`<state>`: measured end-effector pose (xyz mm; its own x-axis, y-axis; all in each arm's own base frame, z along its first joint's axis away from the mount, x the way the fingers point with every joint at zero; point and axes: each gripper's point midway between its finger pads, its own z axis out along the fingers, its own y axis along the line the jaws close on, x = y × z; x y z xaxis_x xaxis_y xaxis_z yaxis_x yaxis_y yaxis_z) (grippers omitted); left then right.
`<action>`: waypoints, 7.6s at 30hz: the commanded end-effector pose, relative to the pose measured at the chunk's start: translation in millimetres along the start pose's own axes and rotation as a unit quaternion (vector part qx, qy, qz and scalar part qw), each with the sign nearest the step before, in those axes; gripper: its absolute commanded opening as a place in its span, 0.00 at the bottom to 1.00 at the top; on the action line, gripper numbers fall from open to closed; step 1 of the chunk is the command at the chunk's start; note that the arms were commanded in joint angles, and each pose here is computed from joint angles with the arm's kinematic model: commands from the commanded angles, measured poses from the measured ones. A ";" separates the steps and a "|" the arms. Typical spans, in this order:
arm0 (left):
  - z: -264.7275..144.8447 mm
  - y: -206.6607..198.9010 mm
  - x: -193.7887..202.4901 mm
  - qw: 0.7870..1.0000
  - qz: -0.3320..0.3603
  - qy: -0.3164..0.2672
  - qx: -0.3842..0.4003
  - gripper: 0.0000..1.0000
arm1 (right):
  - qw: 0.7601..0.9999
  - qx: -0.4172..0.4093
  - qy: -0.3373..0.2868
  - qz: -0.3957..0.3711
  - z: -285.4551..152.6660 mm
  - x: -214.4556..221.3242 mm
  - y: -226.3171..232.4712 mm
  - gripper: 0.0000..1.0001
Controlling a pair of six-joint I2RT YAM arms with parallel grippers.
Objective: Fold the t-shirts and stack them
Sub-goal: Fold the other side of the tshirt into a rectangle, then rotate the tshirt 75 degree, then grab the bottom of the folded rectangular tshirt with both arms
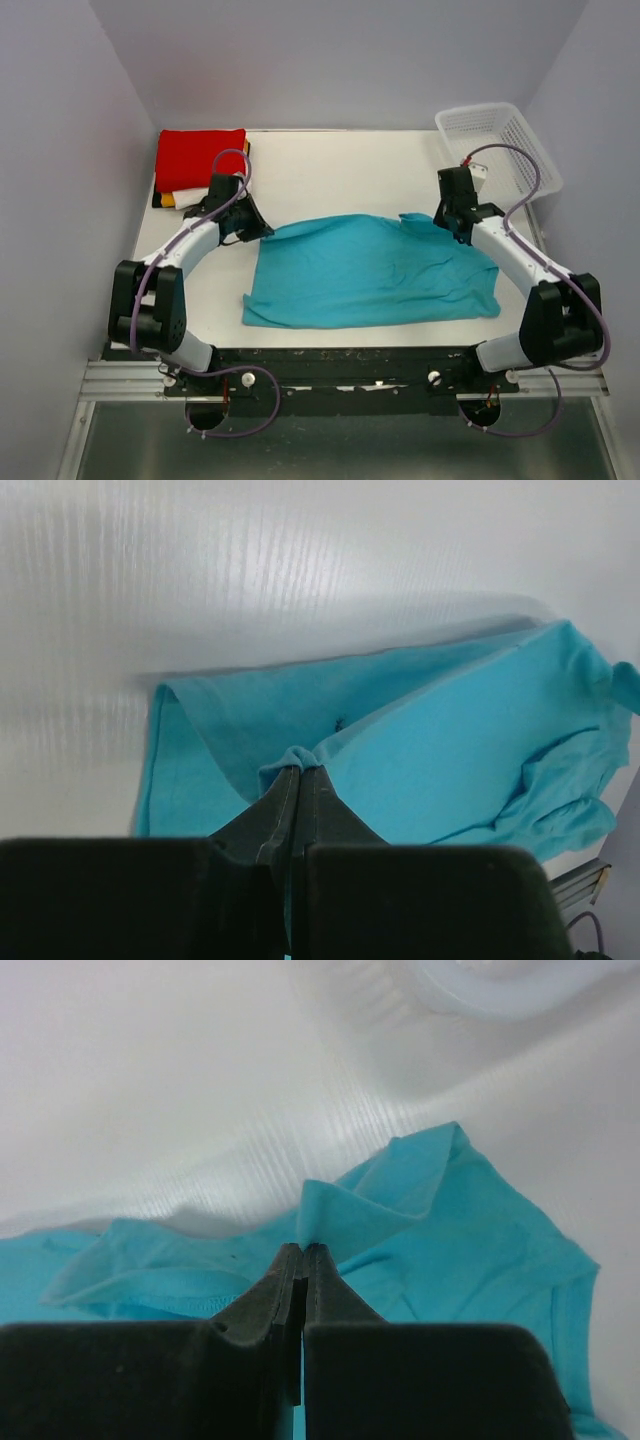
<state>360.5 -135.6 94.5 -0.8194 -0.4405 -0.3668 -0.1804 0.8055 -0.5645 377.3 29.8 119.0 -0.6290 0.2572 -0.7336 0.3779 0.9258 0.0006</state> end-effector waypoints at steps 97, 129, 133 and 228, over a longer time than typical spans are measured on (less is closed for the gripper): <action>-37.2 44.2 221.8 0.995 -0.021 0.097 0.013 0.99 | 0.982 0.185 0.007 0.043 88.5 -12.2 -9.9 1.00; -42.2 35.7 219.5 0.996 0.005 0.080 0.031 0.98 | 0.975 -0.150 0.116 0.116 48.1 59.2 79.2 1.00; -40.1 31.1 220.7 0.996 0.003 0.085 0.034 0.99 | 0.971 -0.159 0.134 0.114 85.1 56.1 107.4 1.00; -79.7 -12.1 239.9 0.990 0.034 0.061 0.122 0.00 | 0.880 -0.364 0.294 -0.078 -197.4 281.3 79.1 0.01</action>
<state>113.8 -215.1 48.7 -0.9158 -0.2980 -0.2693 -0.0415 0.7371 -0.6745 82.7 240.3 33.8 -0.9737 -0.0202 -0.2267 -0.1538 0.7928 0.5898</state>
